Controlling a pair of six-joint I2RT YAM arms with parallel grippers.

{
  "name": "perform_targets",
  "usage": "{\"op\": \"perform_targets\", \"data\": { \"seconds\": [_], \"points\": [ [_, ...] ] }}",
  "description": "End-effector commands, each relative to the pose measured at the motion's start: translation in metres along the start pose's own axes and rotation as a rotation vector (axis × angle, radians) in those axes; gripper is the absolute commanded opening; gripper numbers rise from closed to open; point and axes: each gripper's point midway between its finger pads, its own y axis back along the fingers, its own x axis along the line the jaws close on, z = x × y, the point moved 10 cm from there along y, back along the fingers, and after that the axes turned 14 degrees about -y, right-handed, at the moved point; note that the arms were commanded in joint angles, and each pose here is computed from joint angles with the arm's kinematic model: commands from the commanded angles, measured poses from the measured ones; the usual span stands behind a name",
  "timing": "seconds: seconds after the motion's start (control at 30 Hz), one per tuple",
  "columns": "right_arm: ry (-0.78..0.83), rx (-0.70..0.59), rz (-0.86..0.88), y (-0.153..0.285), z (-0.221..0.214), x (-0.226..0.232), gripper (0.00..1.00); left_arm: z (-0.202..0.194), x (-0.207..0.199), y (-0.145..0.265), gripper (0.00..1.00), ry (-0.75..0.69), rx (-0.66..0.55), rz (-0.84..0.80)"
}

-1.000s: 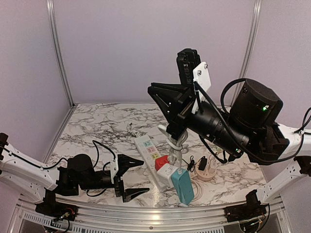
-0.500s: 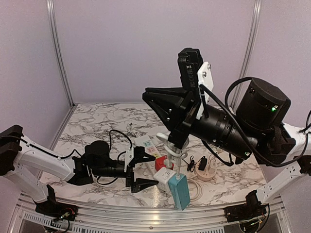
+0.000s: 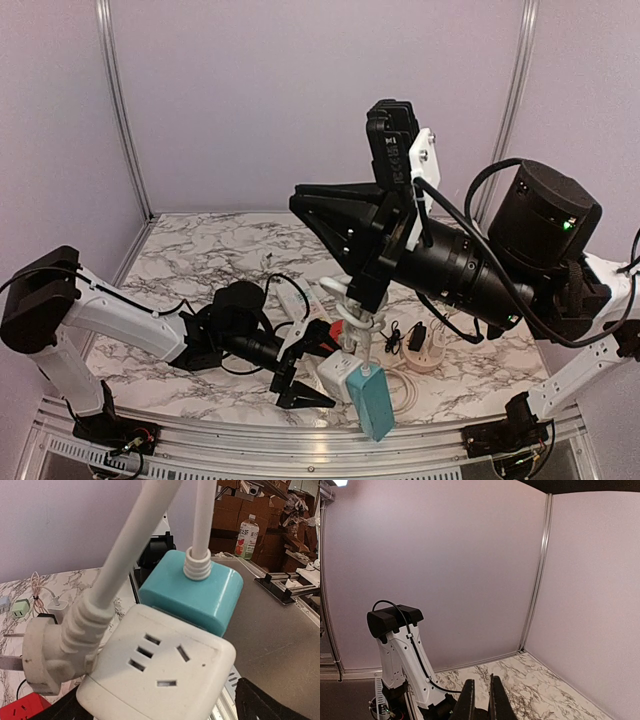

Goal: Insert the plug
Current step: Pass from the right arm to the left

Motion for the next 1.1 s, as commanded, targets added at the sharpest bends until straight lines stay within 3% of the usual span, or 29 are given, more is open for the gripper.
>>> {"op": "perform_targets", "data": {
  "seconds": [0.0,0.1,0.23,0.33,0.53,0.63,0.7,0.87,0.9,1.07],
  "points": [
    [-0.061,-0.116,0.029,0.012,0.039,-0.001,0.00,-0.003,0.008,-0.004,0.99,0.025,-0.009,-0.092],
    [-0.058,-0.115,0.026,0.013,0.039,-0.002,0.00,0.000,0.011,0.000,0.98,0.030,-0.051,-0.089],
    [-0.057,-0.120,0.024,0.015,0.041,-0.003,0.00,0.006,0.013,0.007,0.86,0.038,-0.127,-0.096],
    [-0.058,-0.122,0.020,0.016,0.042,-0.004,0.00,0.008,0.015,0.007,0.69,0.065,-0.154,-0.131],
    [-0.062,-0.134,0.012,0.021,0.045,-0.007,0.00,0.010,0.014,0.006,0.23,0.084,-0.192,-0.182],
    [-0.055,-0.139,-0.008,0.023,0.046,-0.009,0.00,0.014,0.012,0.010,0.09,0.098,-0.221,-0.169],
    [-0.046,-0.141,-0.026,0.024,0.046,-0.011,0.18,0.019,0.012,0.017,0.04,0.123,-0.242,-0.126],
    [-0.021,-0.150,-0.120,0.027,0.047,-0.018,0.94,0.036,0.006,0.046,0.00,0.199,-0.284,0.087],
    [-0.016,-0.155,-0.148,0.027,0.048,-0.020,0.98,0.040,0.004,0.054,0.00,0.208,-0.282,0.152],
    [-0.024,-0.178,-0.239,0.039,0.057,-0.032,0.99,0.059,-0.001,0.102,0.00,0.284,-0.242,0.576]
  ]
}}
